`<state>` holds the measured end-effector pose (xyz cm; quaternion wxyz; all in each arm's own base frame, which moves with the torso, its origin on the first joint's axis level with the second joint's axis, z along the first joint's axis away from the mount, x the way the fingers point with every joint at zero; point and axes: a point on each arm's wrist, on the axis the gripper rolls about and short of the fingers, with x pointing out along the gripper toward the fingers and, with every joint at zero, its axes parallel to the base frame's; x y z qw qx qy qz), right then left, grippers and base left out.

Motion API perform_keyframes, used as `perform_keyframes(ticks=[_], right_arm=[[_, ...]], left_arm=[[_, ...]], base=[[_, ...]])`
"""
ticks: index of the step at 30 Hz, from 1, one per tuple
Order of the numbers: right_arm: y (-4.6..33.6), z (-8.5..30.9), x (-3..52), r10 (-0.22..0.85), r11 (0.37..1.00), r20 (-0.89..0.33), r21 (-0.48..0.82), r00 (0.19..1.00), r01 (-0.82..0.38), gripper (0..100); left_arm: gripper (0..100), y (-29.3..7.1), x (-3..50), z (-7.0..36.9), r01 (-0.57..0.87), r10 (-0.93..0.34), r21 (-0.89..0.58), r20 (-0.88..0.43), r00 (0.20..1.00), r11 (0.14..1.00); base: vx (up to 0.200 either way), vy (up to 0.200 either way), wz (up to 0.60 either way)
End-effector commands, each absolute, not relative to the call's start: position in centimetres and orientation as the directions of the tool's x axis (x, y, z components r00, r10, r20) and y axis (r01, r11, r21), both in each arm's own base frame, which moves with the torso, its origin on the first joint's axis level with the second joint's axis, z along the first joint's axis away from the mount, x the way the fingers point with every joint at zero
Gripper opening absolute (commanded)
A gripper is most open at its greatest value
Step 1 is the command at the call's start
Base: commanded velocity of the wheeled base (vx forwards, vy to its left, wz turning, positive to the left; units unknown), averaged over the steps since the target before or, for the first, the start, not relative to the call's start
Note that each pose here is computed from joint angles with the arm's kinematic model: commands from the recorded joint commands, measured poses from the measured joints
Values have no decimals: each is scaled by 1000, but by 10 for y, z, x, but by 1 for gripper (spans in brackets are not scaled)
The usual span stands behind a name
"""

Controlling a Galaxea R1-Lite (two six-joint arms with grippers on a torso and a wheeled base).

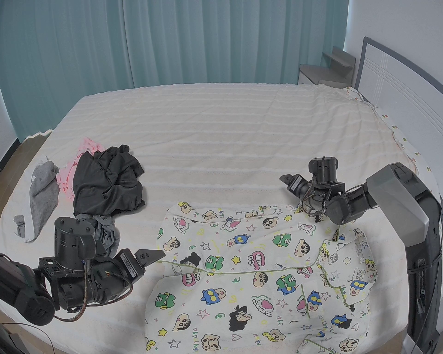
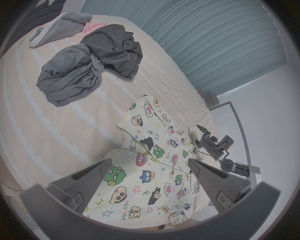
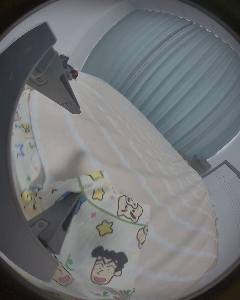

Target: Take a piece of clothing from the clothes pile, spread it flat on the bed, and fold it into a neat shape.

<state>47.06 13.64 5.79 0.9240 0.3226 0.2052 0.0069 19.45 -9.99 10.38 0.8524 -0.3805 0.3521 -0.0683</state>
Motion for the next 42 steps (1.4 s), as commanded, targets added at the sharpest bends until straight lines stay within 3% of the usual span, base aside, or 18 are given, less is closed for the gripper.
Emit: perform_keyframes(ticks=[1, 6, 10, 19, 25, 30, 35, 42], right_arm=[[156, 52, 480, 181, 776, -346, 625, 921, 82, 100], [155, 69, 489, 172, 734, -281, 676, 944, 67, 100], [130, 89, 491, 126, 709, -229, 702, 965, 74, 100], [80, 101, 479, 35, 702, -263, 693, 964, 163, 100], [58, 111, 431, 5, 702, -346, 669, 938, 243, 100], [51, 127, 356, 32, 699, -345, 679, 938, 226, 100], [43, 136, 280, 96, 656, -204, 749, 974, 92, 100], [36, 129, 233, 108, 632, -118, 775, 987, 23, 100]], left_arm=[[100, -100, 195, 103, -153, -384, -696, -550, 741, 702], [100, -100, 195, 103, -153, -384, -696, -550, 741, 702], [100, -100, 195, 103, -153, -384, -696, -550, 741, 702], [100, -100, 195, 102, -156, -383, -694, -554, 739, 703], [100, -106, 209, 105, -136, -386, -700, -534, 752, 701], [100, -131, 269, 104, -131, -345, -690, -506, 791, 712], [100, -163, 334, 102, -183, -308, -645, -570, 762, 742], [100, -191, 399, 74, -287, -174, -541, -648, 741, 790]], base=[[0, 0, 0], [0, 0, 0], [0, 0, 0], [0, 0, 0], [0, 0, 0], [0, 0, 0], [0, 0, 0], [0, 0, 0]])
